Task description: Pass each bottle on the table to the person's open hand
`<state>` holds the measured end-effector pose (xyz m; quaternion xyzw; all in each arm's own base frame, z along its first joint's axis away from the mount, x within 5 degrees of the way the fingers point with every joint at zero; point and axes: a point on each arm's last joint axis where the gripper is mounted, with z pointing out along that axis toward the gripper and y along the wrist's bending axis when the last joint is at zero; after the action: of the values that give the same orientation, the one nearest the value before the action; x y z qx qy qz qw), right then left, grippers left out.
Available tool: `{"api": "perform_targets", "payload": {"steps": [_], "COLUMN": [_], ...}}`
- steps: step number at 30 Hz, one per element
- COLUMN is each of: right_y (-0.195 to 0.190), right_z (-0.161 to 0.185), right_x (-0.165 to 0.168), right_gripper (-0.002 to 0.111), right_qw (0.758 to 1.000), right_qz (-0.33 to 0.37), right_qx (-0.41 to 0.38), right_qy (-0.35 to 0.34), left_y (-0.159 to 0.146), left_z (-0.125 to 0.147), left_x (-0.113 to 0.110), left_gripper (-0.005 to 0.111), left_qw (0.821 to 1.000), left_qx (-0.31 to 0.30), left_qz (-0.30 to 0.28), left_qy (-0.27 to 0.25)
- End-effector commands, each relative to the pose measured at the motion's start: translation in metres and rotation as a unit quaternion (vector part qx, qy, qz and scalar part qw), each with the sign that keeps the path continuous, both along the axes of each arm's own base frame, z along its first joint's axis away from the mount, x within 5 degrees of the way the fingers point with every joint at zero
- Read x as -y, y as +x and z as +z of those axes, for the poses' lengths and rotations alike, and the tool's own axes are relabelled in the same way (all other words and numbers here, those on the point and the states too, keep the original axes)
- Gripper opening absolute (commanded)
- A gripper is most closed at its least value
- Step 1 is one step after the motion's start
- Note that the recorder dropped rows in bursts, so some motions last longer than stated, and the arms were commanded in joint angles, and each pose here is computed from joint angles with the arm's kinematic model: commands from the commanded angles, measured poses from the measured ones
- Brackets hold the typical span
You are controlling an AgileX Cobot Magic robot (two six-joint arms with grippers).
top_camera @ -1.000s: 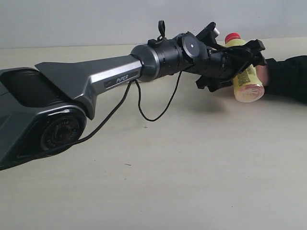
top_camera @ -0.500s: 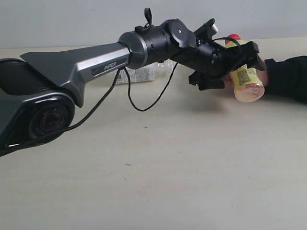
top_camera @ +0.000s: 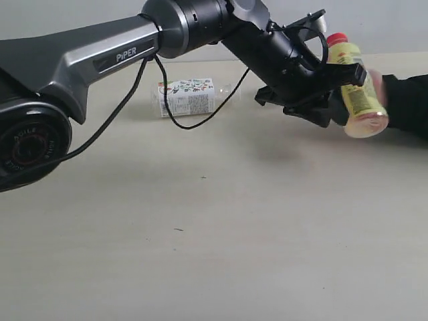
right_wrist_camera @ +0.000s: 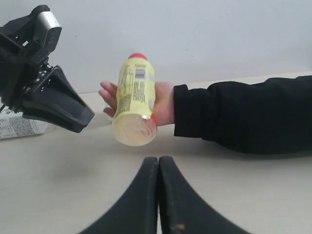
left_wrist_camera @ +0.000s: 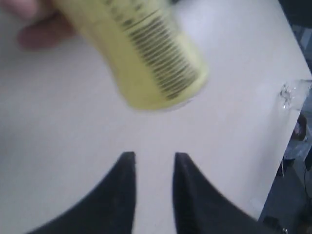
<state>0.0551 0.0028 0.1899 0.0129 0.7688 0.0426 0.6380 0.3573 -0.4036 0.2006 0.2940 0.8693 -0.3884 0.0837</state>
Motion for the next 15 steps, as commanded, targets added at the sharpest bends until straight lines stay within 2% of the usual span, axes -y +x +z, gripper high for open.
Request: {"api": "perform_targets", "payload": {"steps": [1, 4, 7, 8, 12, 14, 15], "right_y": [0.0, 0.0, 0.0, 0.0, 0.0, 0.0, 0.0], "right_z": [-0.001, -0.001, -0.001, -0.001, -0.001, -0.001, -0.001], "right_x": [0.0, 0.0, 0.0, 0.0, 0.0, 0.0, 0.0], "right_gripper": [0.0, 0.0, 0.0, 0.0, 0.0, 0.0, 0.0], "right_qw": [1.0, 1.0, 1.0, 1.0, 1.0, 1.0, 1.0], "right_qz": [-0.002, -0.002, -0.002, -0.002, -0.002, -0.002, -0.002], "right_qx": [0.003, 0.003, 0.003, 0.003, 0.003, 0.003, 0.003], "right_qy": [0.0, 0.0, 0.0, 0.0, 0.0, 0.0, 0.0], "left_y": [-0.004, -0.008, -0.018, -0.022, -0.061, -0.092, -0.102], "left_z": [0.009, 0.005, 0.002, 0.002, 0.006, 0.002, 0.0], "left_x": [-0.013, -0.02, -0.046, -0.052, -0.1, -0.141, -0.152], "left_gripper": [0.002, 0.001, 0.001, 0.001, 0.001, 0.001, 0.001], "left_qw": [0.999, 0.996, 0.988, 0.987, 0.983, 0.974, 0.97], "left_qx": [-0.008, 0.006, 0.042, 0.051, 0.123, 0.18, 0.195], "left_qz": [-0.046, -0.066, -0.06, -0.054, -0.007, 0.06, 0.074], "left_qy": [0.026, 0.065, 0.136, 0.146, 0.14, 0.127, 0.125]}}
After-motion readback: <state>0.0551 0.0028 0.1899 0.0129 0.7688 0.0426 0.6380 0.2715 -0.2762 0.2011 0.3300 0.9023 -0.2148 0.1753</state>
